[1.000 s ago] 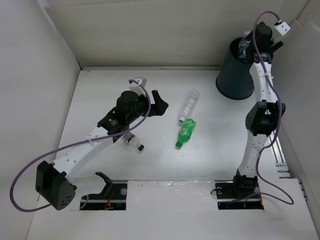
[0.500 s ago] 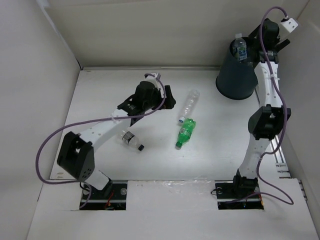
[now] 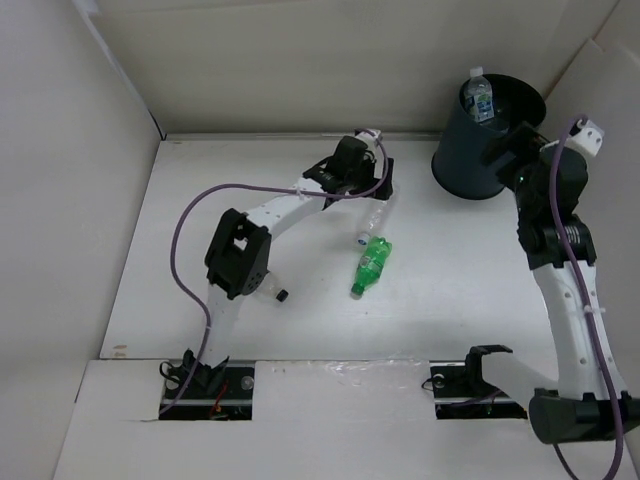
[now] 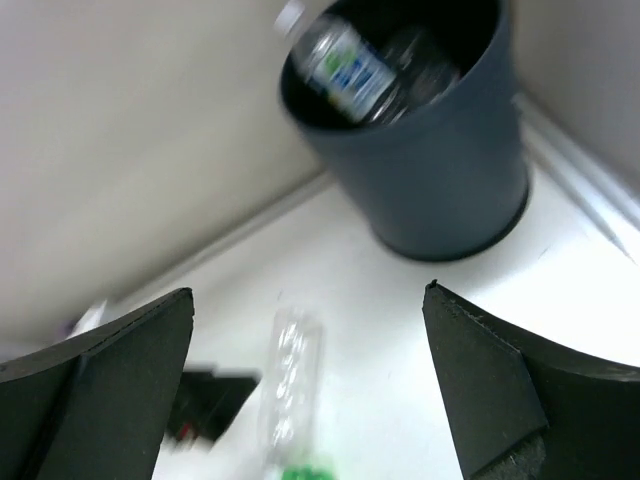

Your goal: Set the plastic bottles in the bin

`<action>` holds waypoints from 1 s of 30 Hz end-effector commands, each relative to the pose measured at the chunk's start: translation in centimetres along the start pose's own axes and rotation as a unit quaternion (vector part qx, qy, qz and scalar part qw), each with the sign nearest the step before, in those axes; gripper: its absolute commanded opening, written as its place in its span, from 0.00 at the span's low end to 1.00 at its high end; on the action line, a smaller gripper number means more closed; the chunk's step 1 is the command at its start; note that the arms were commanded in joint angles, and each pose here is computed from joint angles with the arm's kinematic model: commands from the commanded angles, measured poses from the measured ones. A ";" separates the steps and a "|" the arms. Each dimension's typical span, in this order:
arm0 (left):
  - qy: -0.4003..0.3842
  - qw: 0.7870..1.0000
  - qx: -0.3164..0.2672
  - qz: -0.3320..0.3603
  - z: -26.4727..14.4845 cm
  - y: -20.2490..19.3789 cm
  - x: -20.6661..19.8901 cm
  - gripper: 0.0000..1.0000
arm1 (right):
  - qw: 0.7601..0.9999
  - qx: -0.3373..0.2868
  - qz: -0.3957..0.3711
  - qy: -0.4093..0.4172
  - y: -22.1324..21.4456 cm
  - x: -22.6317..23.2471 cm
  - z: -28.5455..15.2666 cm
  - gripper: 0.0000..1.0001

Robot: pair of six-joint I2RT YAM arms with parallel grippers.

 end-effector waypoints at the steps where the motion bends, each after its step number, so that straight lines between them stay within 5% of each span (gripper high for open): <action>1: -0.033 0.999 0.010 0.026 1.2 0.3 -1.5 1.00 | 0.994 0.039 0.008 0.099 -2.7 2.2 -1.8 1.00; 6: -0.043 0.999 0.011 0.004 5.3 -1.4 -1.1 1.00 | 0.982 0.034 0.018 0.187 -3.7 2.9 -5.8 1.00; 15: 0.058 0.998 -0.006 -0.019 10.9 -2.5 1.6 1.00 | 0.970 0.040 0.015 0.241 -3.9 3.5 -10.8 1.00; 17: 0.079 0.996 -0.022 -0.023 10.9 -2.1 2.2 0.94 | 0.969 0.028 0.011 0.243 -3.1 3.5 -11.4 1.00; 18: 0.080 0.996 -0.031 -0.024 11.0 -1.8 2.2 0.89 | 0.970 0.033 0.004 0.241 -3.4 3.4 -11.4 1.00; 24: 0.074 0.997 -0.021 -0.026 11.6 -1.9 2.5 0.13 | 0.969 0.035 -0.006 0.245 -3.4 3.2 -12.2 1.00; 26: 0.077 0.996 -0.022 -0.029 11.4 -1.4 2.9 0.00 | 0.969 0.031 -0.005 0.246 -3.3 3.1 -12.4 1.00; 30: 0.059 0.995 -0.076 -0.041 6.2 4.5 0.4 0.00 | 0.955 0.042 -0.007 0.292 -4.5 4.6 -11.5 1.00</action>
Point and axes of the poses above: each gripper's point midway between its finger pads, its own z axis out along the fingers, its own x axis along the line the jaws close on, y = z × x, the point moved 4 cm from there along -z, back along the fingers, and after that the axes turned 12 degrees about -z, right-handed, at the moved point
